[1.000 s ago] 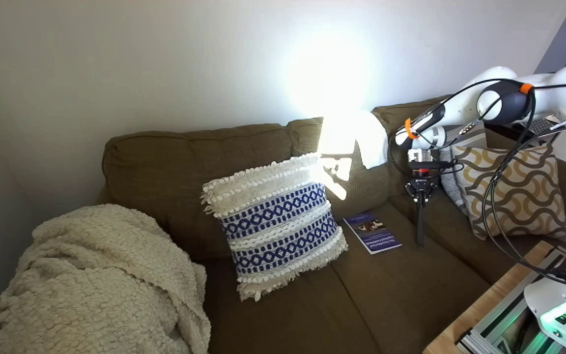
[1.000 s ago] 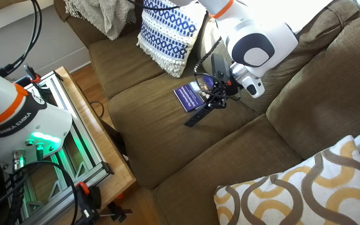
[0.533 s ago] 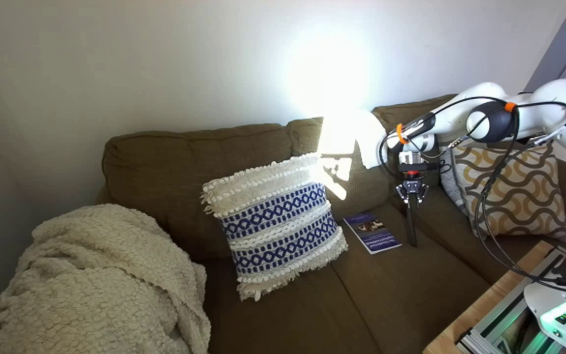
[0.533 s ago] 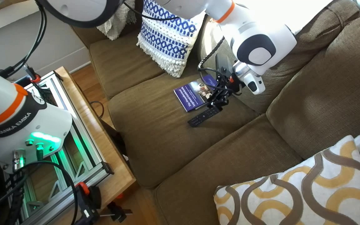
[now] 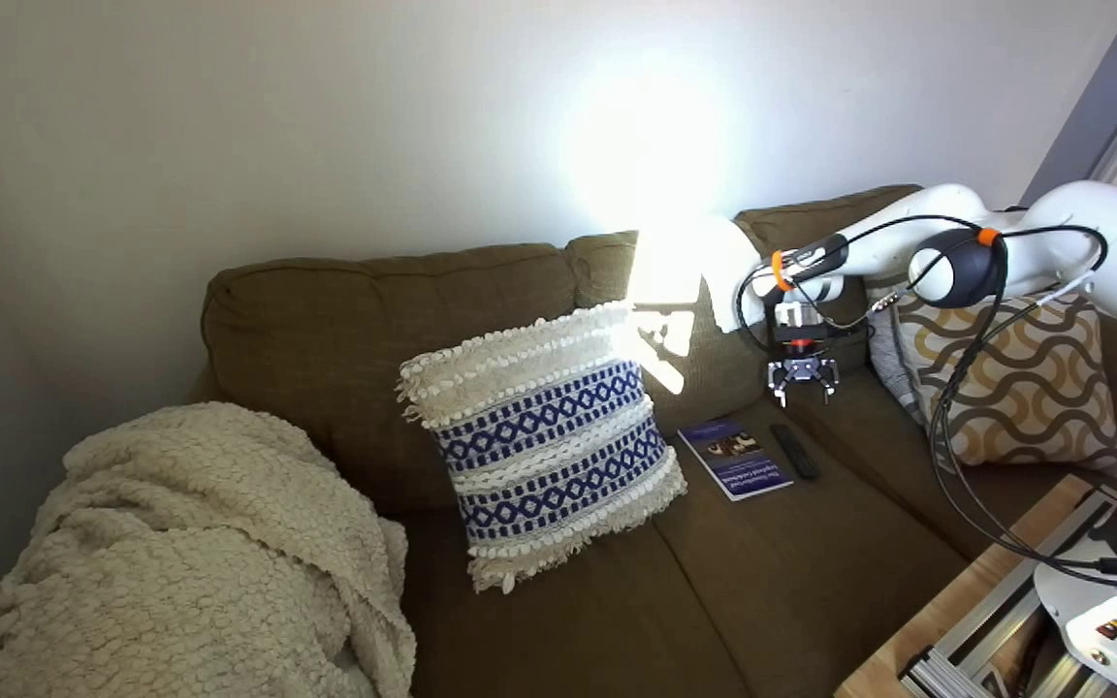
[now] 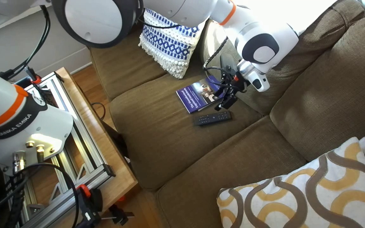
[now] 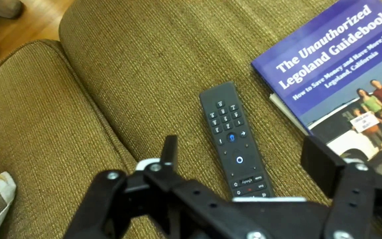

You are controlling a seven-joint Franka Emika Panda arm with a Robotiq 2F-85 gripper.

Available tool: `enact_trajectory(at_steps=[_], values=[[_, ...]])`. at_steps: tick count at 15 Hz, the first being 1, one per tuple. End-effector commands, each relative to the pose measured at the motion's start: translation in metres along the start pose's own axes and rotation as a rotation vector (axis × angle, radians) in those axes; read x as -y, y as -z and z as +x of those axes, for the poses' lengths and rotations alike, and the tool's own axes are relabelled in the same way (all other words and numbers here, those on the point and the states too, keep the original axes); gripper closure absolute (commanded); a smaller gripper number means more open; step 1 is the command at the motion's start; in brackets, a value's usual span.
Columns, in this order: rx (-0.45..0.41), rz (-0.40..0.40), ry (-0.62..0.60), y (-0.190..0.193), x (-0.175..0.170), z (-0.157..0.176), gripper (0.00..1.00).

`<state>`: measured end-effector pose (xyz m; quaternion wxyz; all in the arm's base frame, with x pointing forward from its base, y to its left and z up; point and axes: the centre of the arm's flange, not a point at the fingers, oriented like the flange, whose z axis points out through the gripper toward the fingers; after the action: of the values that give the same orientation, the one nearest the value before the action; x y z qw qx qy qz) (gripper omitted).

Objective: Pick up the black remote and put it on the middle cushion of the couch

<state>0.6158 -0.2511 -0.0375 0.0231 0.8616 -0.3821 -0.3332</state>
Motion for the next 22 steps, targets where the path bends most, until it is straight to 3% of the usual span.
enact_trajectory(at_steps=[1,4,8,15,22], values=[[-0.095,-0.026,0.035,0.014,-0.003,0.013,0.00],[-0.189,-0.018,0.113,0.025,-0.016,0.007,0.00],[-0.316,0.061,0.230,0.040,-0.027,-0.002,0.00],[-0.266,0.151,0.463,0.049,-0.051,-0.034,0.00],[-0.269,0.118,0.493,0.042,-0.069,-0.060,0.00]])
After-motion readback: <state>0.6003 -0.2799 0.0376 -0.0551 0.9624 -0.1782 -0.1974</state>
